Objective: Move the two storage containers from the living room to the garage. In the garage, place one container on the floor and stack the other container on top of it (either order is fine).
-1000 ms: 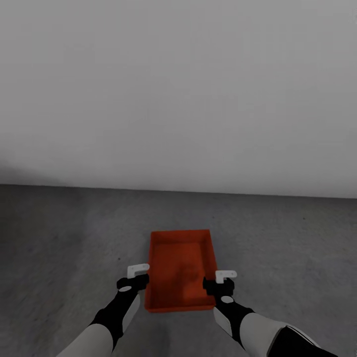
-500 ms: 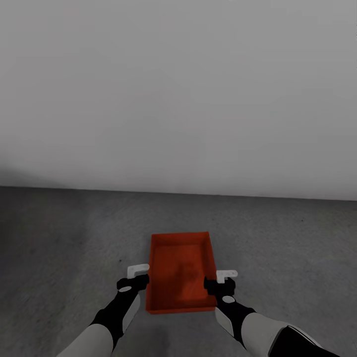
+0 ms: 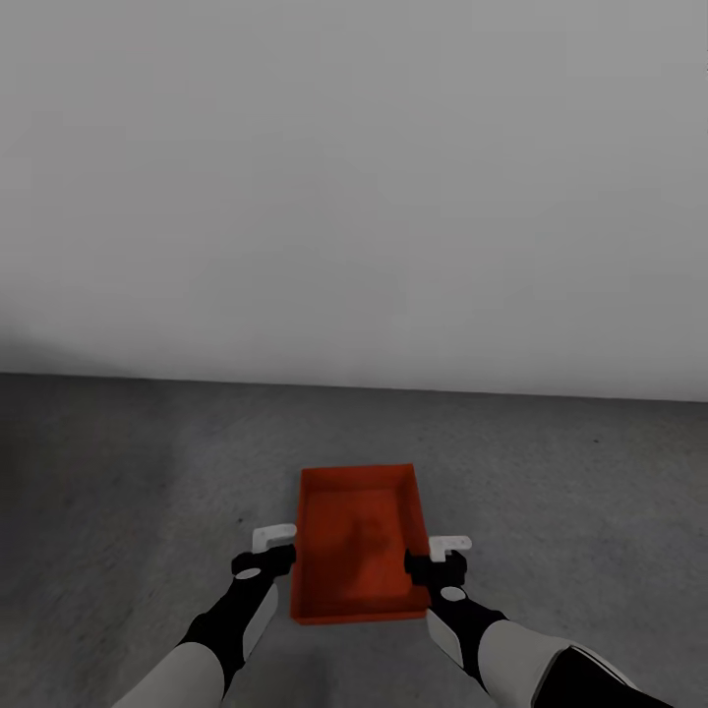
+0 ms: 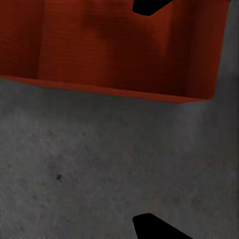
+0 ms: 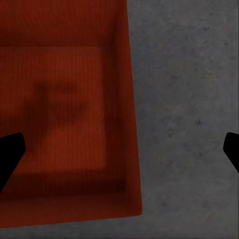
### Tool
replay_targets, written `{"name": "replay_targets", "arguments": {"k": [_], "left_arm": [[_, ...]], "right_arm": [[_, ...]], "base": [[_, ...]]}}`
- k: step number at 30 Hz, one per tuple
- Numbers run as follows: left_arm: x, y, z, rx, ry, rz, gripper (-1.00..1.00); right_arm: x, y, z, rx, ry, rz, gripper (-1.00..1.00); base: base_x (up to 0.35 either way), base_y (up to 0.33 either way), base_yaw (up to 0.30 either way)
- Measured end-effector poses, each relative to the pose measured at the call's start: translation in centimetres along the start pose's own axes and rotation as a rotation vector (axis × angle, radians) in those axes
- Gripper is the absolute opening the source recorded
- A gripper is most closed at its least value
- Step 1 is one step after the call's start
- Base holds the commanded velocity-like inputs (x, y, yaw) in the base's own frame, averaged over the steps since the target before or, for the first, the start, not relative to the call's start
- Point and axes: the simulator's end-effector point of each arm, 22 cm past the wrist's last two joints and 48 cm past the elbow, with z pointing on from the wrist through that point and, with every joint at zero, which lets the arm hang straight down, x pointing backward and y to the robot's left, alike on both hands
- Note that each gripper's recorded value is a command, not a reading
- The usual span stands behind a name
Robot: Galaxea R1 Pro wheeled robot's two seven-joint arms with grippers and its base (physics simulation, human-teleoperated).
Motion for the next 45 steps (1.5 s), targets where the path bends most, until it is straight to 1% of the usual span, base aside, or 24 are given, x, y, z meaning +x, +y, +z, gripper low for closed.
{"name": "replay_targets", "arguments": {"k": [45], "left_arm": [[-4.3, 0.5, -6.4, -0.001, 0.001, 0.0, 1.0]], "right_arm": [[-4.9, -0.7, -6.0, 0.002, 0.002, 0.007, 1.0]], "base": [[0.0, 0.0, 0.0]]}}
